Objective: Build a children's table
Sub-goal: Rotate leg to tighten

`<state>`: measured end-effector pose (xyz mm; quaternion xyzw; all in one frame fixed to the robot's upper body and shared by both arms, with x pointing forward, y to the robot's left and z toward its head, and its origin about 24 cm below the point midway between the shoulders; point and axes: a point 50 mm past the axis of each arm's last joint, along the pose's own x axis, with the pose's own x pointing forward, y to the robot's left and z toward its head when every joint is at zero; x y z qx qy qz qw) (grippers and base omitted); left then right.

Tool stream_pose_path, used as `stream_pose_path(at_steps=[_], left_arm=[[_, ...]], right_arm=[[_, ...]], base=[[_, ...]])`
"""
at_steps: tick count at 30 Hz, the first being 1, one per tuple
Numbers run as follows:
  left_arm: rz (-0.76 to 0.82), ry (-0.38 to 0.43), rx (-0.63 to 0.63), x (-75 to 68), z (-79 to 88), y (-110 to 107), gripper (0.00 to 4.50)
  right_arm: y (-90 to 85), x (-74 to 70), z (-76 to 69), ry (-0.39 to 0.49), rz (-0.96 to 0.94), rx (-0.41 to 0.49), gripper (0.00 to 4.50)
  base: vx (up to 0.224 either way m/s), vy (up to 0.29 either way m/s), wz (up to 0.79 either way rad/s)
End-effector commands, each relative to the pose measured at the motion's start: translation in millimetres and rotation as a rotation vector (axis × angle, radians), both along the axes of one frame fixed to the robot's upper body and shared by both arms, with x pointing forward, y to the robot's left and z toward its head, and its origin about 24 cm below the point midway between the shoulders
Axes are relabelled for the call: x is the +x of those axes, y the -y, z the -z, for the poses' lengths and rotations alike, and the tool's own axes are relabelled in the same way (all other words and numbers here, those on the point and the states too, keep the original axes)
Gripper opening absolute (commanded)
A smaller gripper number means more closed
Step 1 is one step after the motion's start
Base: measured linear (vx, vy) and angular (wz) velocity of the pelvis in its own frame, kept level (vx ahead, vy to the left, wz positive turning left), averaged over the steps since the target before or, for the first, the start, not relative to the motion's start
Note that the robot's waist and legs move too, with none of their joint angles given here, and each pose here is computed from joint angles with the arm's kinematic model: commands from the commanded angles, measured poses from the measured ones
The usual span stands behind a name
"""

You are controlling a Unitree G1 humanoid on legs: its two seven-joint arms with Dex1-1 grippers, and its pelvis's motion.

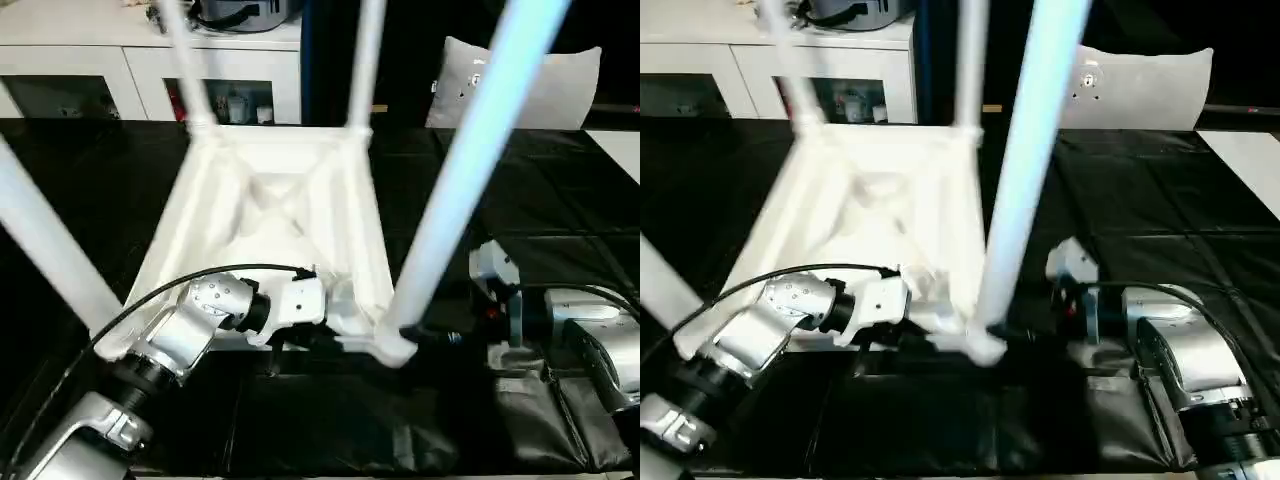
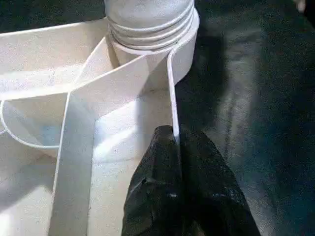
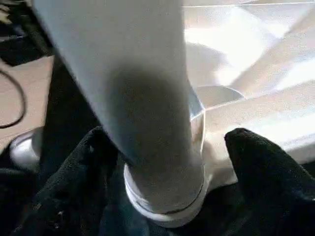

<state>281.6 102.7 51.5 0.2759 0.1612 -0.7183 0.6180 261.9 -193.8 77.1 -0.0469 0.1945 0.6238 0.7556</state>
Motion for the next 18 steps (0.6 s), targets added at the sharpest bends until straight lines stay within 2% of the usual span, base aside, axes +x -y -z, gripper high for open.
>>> stream_pose_path(at_steps=[1,2,3,6,9,11,14,17,18], left_arm=[[0.116,-0.003,0.048,-6.3,2.4,7.1,0.0],[0.119,-0.003,0.048,-6.3,2.2,7.1,0.0],[0.12,-0.002,0.048,-6.3,2.1,7.0,0.0],[0.122,-0.002,0.049,-6.4,2.3,6.1,0.0],[0.123,-0.003,0.051,-5.8,2.6,4.5,0.0],[0.12,-0.006,0.049,-5.2,2.9,2.8,0.0],[0.112,-0.019,0.043,-5.5,3.2,1.1,0.0],[0.062,-0.026,0.037,-4.0,4.0,-0.3,0.0],[-0.008,-0.039,0.03,-1.7,5.3,-0.3,0.0]], right_arm=[[-1.6,1.4,-2.4,0.001,-0.029,0.014,3.39],[-2.7,0.9,-2.0,-0.004,-0.036,0.021,3.39],[-4.0,0.5,-1.5,-0.007,-0.042,0.026,3.16],[-7.4,-0.5,1.0,-0.015,-0.055,0.033,3.05],[-7.9,-1.3,1.9,-0.032,-0.064,0.039,2.66],[-8.4,-2.5,2.1,-0.048,-0.073,0.052,2.62],[-9.6,-4.2,1.2,-0.066,-0.073,0.085,2.23],[-14.4,-6.1,-0.6,-0.081,-0.056,0.134,2.14],[-19.7,-6.3,0.8,-0.089,-0.015,0.145,2.11]], base=[[0.0,0.0,0.0],[0.0,0.0,0.0],[0.0,0.0,0.0],[0.0,0.0,0.0],[0.0,0.0,0.0],[0.0,0.0,0.0],[0.0,0.0,0.0],[0.0,0.0,0.0],[0.0,0.0,0.0]])
